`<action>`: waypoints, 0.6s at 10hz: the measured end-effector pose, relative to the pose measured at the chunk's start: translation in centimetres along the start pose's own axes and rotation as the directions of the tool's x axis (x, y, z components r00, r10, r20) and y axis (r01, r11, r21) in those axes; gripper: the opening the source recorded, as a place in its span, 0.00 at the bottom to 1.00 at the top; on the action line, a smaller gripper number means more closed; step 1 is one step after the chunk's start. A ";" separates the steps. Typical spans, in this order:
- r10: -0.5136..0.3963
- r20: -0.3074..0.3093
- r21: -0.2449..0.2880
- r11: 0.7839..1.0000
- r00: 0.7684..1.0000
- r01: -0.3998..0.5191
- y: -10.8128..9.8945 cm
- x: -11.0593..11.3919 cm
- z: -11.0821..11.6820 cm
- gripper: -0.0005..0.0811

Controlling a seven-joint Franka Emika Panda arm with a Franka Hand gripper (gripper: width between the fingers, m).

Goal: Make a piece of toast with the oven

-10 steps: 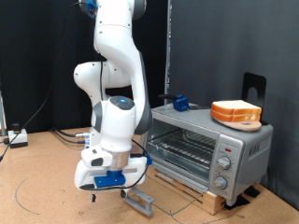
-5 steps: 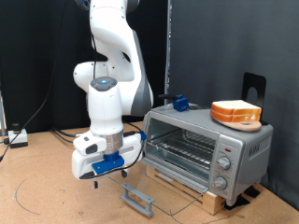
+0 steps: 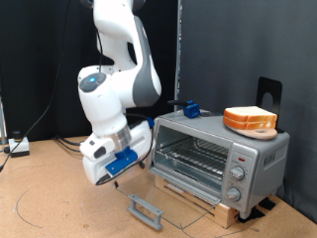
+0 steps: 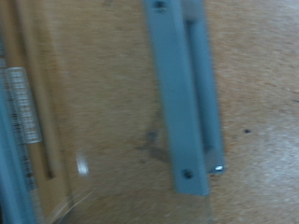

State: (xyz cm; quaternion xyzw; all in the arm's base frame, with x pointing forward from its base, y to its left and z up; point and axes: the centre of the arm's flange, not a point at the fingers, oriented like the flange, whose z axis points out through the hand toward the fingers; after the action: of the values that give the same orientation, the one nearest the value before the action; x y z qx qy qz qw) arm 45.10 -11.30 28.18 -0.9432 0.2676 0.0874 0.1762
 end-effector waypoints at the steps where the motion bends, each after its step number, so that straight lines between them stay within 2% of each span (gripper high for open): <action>1: -0.007 0.013 0.019 1.000 1.000 0.007 -0.6 -0.6 -1.2 0.99; 4: -0.026 0.031 0.047 0.999 0.999 0.024 -2.6 -2.7 -4.2 0.99; 6: -0.029 0.014 0.053 0.998 0.999 0.028 -3.9 -4.3 -6.0 0.99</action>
State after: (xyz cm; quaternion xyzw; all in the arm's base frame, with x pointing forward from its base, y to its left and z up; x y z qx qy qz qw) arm 44.04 -8.46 35.98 -0.9413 0.2552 0.0846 0.2044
